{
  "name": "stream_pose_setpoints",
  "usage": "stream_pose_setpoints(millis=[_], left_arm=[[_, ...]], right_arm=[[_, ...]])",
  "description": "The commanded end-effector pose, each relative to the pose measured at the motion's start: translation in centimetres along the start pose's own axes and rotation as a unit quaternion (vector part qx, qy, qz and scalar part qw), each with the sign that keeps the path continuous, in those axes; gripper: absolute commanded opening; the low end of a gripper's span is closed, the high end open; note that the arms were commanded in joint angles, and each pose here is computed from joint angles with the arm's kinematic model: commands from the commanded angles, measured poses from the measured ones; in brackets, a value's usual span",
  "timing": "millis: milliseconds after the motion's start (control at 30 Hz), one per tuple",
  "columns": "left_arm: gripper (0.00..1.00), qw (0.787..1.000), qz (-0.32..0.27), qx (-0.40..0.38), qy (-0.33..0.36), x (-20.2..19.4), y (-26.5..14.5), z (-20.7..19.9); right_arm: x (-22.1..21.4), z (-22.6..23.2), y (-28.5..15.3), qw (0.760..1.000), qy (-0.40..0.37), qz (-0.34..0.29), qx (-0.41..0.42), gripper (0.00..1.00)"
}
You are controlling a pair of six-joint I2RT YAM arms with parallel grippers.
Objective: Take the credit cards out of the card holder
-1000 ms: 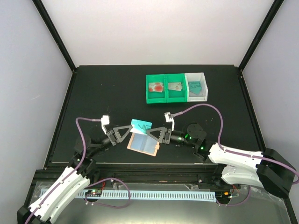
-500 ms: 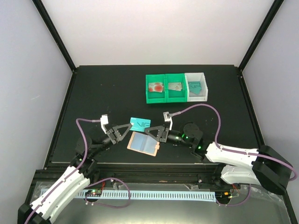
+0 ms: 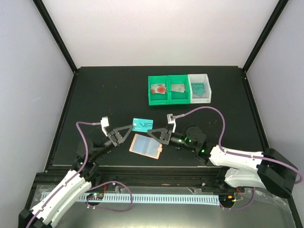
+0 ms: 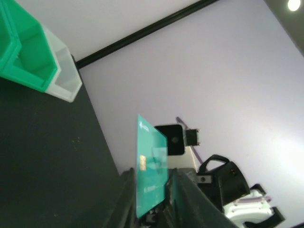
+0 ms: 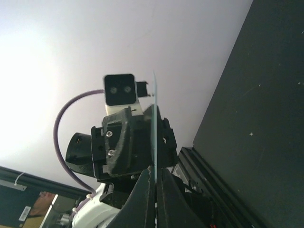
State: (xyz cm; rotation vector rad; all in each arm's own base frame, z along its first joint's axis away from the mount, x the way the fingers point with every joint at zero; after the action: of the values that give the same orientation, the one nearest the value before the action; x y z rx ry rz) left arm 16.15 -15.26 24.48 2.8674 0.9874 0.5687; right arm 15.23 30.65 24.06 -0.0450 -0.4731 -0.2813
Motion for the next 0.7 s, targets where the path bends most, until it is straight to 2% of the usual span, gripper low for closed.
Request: stream_pose_setpoints(millis=[0,67,100,267,300,400,667], left_arm=[[0.37,1.0,-0.001,0.006,0.012,0.0,-0.2,-0.1],[0.61,0.999,0.0,0.024,0.024,0.1,-0.3,0.0],[0.7,0.999,0.0,0.033,0.031,0.2,-0.3,-0.1],[0.89,0.995,0.005,0.056,0.081,0.5,-0.5,-0.8],[0.96,0.993,0.009,0.068,0.095,0.4,-0.5,-0.6],[0.99,0.985,0.017,0.128,0.114,0.7,-0.7,0.3],[0.99,0.967,0.081,0.208,0.124,-0.1,-0.1,2.9]], right_arm=[[1.0,0.2,-0.7,0.999,-0.026,-0.032,-0.023,0.01],[1.1,0.3,-1.0,0.998,-0.045,-0.029,-0.037,0.01],[1.2,0.1,-1.1,0.997,-0.056,-0.028,-0.05,0.01],[2.0,0.2,-1.7,0.991,-0.098,-0.032,-0.083,0.01],[2.3,0.1,-1.8,0.988,-0.11,-0.027,-0.104,0.01],[3.5,-0.7,-2.6,0.974,-0.142,-0.027,-0.176,0.01],[8.0,-4.9,-7.6,0.937,-0.168,-0.062,-0.3,0.01]])
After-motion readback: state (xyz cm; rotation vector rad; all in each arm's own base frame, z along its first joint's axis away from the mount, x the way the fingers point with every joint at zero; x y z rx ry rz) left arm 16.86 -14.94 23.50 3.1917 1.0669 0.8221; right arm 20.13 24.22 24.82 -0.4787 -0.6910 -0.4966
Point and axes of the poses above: each gripper's point midway between its finger pads, its own y axis out along the fingers, its own z axis along the line the jaws close on, x = y × z, the point moved 4 cm from there along -y, back along the fingers, and after that the axes turned 5 degrees about -y, right-handed, at the moved point
